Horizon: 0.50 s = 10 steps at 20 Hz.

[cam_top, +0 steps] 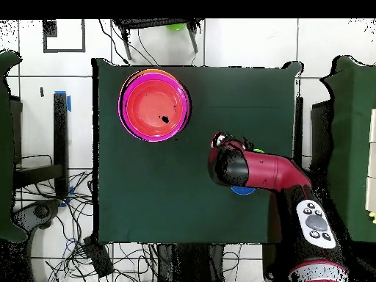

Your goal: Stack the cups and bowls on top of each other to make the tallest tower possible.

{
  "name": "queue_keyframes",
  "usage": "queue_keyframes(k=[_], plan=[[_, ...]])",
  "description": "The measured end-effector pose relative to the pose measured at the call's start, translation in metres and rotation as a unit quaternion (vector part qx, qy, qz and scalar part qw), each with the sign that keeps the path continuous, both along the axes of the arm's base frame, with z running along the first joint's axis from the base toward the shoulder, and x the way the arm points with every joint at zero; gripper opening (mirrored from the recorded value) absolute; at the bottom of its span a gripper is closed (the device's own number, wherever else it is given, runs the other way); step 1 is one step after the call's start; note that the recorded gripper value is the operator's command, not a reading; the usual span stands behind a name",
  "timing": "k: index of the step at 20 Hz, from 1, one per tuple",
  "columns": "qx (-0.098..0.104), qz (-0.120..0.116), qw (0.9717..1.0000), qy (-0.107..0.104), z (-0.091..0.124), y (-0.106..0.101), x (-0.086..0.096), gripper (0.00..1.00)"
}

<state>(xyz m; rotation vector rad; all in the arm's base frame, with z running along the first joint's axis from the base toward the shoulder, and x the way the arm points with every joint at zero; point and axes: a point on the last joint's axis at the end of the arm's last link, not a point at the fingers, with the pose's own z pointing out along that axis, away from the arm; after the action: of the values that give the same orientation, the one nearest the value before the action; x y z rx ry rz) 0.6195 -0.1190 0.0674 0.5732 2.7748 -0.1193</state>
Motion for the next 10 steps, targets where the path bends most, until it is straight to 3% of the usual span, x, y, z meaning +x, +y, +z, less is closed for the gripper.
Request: queue_keyframes(k=[10], plan=[[0.006, -0.011, 0.9999, -0.005, 0.017, -0.015, 0.007, 1.00]])
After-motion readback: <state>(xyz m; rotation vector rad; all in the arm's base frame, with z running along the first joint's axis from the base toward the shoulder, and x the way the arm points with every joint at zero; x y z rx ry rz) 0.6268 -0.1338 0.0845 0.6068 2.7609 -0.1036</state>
